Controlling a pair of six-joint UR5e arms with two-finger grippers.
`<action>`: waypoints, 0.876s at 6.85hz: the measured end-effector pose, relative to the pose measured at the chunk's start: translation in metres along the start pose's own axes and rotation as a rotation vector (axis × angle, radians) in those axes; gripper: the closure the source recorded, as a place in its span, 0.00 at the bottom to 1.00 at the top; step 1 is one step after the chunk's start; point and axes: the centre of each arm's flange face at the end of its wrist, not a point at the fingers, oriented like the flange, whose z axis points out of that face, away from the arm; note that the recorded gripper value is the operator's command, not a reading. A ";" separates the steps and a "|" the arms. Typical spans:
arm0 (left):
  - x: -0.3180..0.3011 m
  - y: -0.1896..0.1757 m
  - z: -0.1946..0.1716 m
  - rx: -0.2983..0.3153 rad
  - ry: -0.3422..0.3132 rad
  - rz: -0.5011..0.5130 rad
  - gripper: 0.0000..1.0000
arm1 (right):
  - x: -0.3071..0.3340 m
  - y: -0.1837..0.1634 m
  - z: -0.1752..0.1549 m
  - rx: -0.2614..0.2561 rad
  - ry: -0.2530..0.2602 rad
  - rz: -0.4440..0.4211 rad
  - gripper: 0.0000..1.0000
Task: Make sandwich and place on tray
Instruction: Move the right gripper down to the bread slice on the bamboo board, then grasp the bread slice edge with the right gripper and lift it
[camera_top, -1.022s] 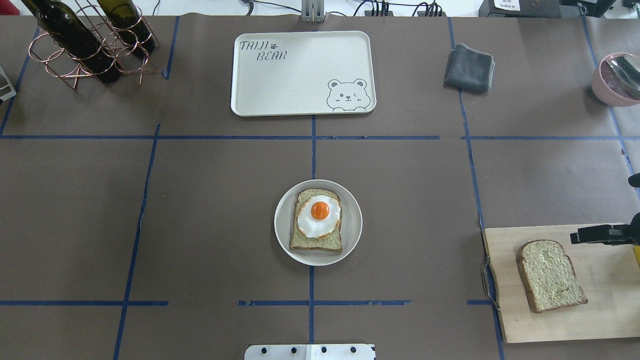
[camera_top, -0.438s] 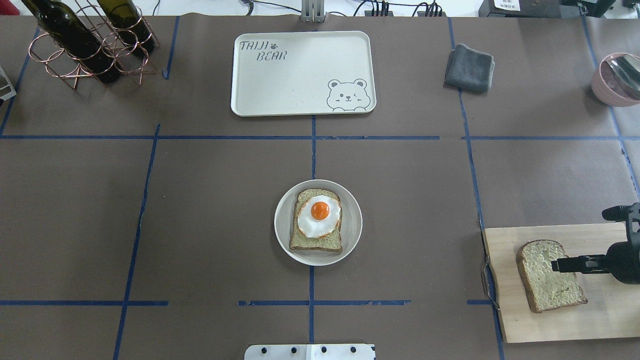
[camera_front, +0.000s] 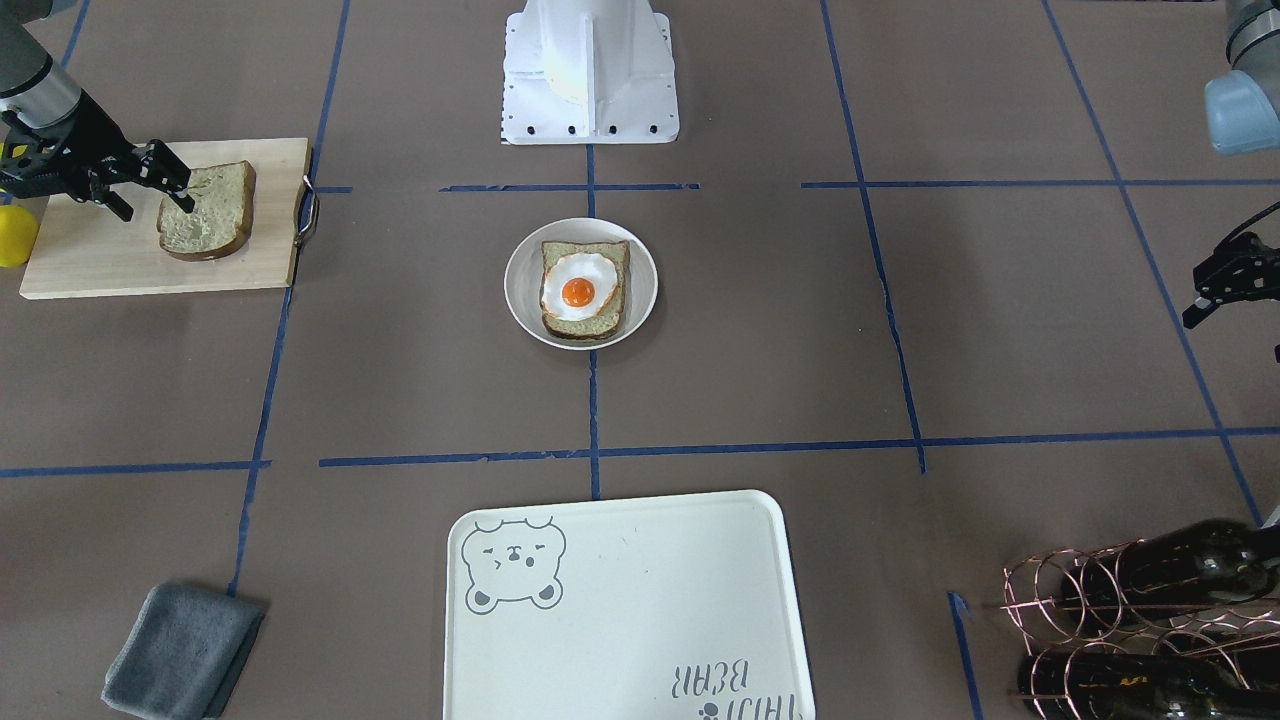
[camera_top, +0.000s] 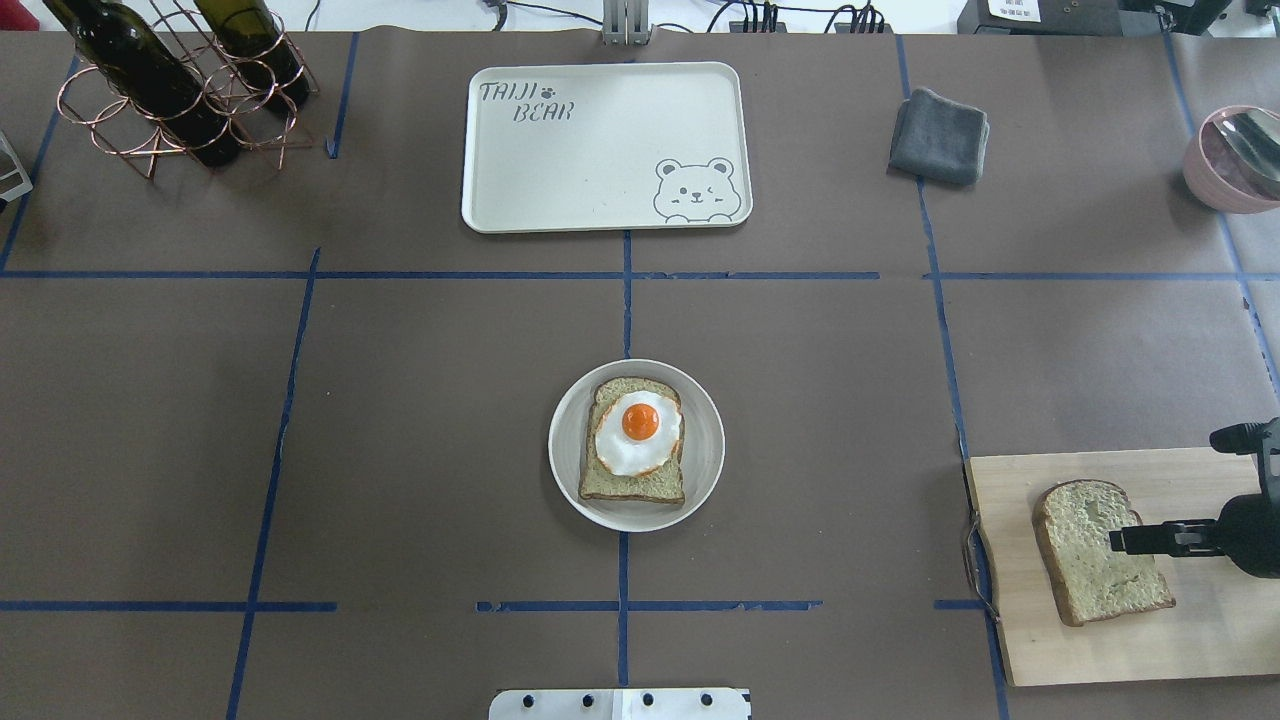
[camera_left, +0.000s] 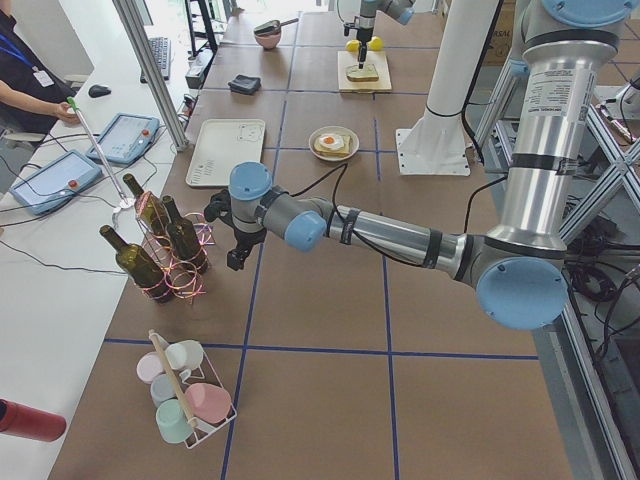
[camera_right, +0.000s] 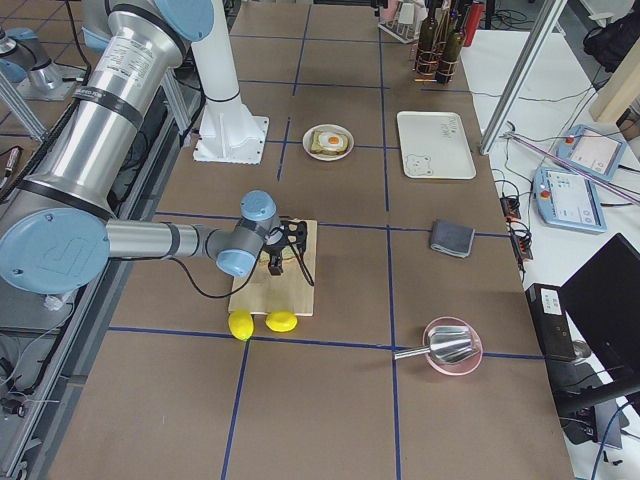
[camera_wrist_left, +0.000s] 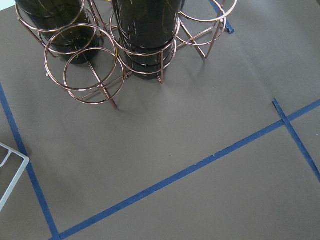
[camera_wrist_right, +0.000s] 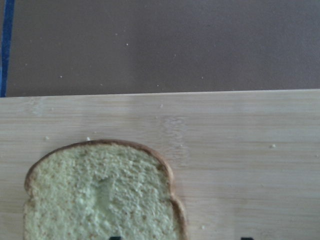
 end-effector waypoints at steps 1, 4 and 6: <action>-0.001 0.000 0.001 -0.001 -0.001 -0.001 0.00 | 0.000 0.000 0.000 -0.002 -0.003 0.001 0.73; -0.002 0.001 0.002 -0.004 0.000 -0.004 0.00 | -0.003 0.000 -0.003 -0.002 -0.010 0.000 1.00; -0.003 0.002 0.002 -0.005 -0.001 -0.007 0.00 | -0.005 0.000 -0.004 -0.002 -0.013 -0.002 1.00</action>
